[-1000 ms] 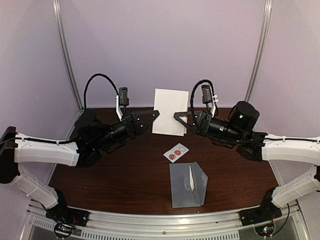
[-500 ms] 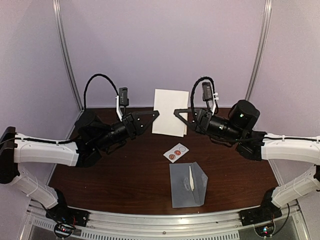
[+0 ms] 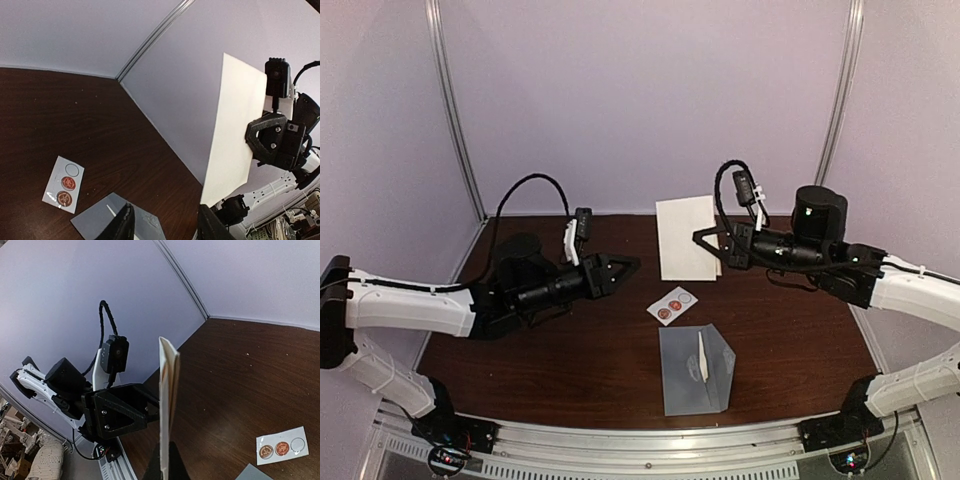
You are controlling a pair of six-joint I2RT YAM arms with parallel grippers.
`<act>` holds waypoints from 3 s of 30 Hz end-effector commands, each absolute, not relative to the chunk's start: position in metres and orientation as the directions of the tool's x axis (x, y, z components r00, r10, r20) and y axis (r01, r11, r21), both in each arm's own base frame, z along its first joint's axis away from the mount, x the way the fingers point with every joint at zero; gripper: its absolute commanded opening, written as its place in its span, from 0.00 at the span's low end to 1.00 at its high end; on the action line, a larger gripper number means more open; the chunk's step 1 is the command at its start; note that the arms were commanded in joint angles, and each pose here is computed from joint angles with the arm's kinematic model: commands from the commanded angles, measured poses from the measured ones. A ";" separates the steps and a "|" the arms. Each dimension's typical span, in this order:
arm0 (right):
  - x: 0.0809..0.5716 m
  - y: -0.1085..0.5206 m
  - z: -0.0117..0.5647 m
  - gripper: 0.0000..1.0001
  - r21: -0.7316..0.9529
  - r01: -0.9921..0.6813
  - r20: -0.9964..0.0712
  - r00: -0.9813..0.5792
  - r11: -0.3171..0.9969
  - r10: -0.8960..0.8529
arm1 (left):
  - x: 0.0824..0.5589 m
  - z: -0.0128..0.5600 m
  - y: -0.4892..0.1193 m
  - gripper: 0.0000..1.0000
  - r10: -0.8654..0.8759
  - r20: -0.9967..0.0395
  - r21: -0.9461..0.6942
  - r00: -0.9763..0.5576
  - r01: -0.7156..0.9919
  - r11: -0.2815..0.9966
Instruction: Place the letter into the envelope and seal it
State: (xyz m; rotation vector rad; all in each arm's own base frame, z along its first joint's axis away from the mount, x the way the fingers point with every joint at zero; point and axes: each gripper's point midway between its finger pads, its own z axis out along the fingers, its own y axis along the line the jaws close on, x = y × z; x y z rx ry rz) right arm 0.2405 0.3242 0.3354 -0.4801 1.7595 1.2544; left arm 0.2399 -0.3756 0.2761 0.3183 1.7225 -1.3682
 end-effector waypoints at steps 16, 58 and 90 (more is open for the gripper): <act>0.179 0.238 0.140 0.00 0.675 -0.158 -0.345 -0.931 0.721 0.120 | 0.185 0.119 -0.406 0.47 -0.092 -0.409 -0.806 -0.908 0.312 0.503; 0.180 0.222 0.054 0.00 0.543 0.004 -0.218 -0.965 0.839 0.146 | 0.166 0.043 -0.439 0.31 0.076 -0.255 -0.819 -0.964 0.257 0.512; 0.176 0.233 0.044 0.00 0.583 0.008 -0.183 -0.973 0.813 0.141 | 0.159 0.039 -0.449 0.26 0.115 -0.238 -0.828 -0.964 0.263 0.494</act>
